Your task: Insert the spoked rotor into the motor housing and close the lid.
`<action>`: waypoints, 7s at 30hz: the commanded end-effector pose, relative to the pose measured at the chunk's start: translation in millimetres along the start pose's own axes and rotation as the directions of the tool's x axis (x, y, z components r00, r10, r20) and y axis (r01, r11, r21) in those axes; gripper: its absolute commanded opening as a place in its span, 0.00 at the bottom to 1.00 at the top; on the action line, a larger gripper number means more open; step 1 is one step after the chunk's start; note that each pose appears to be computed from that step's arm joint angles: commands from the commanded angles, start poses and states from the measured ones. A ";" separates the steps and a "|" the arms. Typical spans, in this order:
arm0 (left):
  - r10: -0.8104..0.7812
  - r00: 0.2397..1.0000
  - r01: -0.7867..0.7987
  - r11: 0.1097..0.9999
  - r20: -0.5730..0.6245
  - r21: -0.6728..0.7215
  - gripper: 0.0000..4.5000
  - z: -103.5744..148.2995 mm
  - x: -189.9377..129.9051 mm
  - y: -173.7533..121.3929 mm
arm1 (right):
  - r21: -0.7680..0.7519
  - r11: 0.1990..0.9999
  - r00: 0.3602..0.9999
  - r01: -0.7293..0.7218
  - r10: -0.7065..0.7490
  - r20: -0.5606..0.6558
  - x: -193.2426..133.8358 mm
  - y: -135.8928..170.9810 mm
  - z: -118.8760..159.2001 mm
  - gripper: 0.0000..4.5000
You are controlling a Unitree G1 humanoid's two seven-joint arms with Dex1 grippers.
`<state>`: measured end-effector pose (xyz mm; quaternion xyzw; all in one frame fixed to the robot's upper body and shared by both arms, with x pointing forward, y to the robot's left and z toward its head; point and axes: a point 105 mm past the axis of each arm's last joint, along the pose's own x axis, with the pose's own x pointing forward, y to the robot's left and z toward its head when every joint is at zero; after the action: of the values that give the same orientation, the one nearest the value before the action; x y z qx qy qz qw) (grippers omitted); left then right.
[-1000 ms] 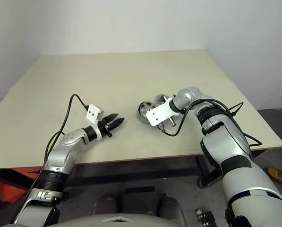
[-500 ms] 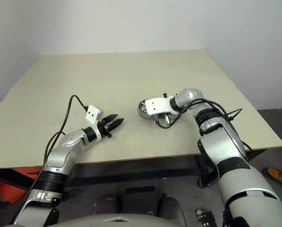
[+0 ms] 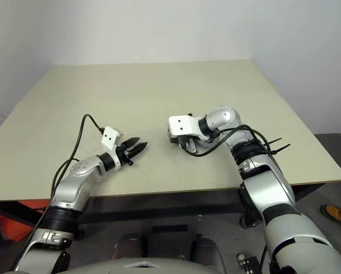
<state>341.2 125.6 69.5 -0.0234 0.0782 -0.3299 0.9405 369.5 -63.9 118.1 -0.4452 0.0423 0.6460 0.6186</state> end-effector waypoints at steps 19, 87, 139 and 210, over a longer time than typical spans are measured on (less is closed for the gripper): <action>0.005 0.999 -0.007 0.999 0.050 0.040 0.46 16.0 -0.7 1.8 | -0.140 0.988 0.976 0.058 -0.086 -0.201 -8.5 -13.0 -28.6 0.97; 0.026 0.999 -0.027 0.999 0.044 0.027 0.46 10.1 -3.3 1.6 | -0.109 0.994 0.953 0.001 -0.034 -0.302 -9.7 -22.9 -38.2 0.00; 0.038 0.998 -0.039 0.999 0.045 0.020 0.46 7.8 -5.6 3.2 | -0.283 0.955 0.991 0.084 -0.111 -0.081 -22.6 -38.7 14.2 0.99; 0.192 0.928 -0.116 0.963 0.320 -0.243 0.46 84.8 -12.3 47.0 | 0.041 0.960 0.957 0.278 -0.281 0.069 -0.4 -11.3 19.3 0.99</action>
<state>369.9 163.7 121.0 -0.1462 -0.0045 -0.2394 0.9598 364.3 -54.2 124.9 -0.4271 -0.0104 0.5824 0.6916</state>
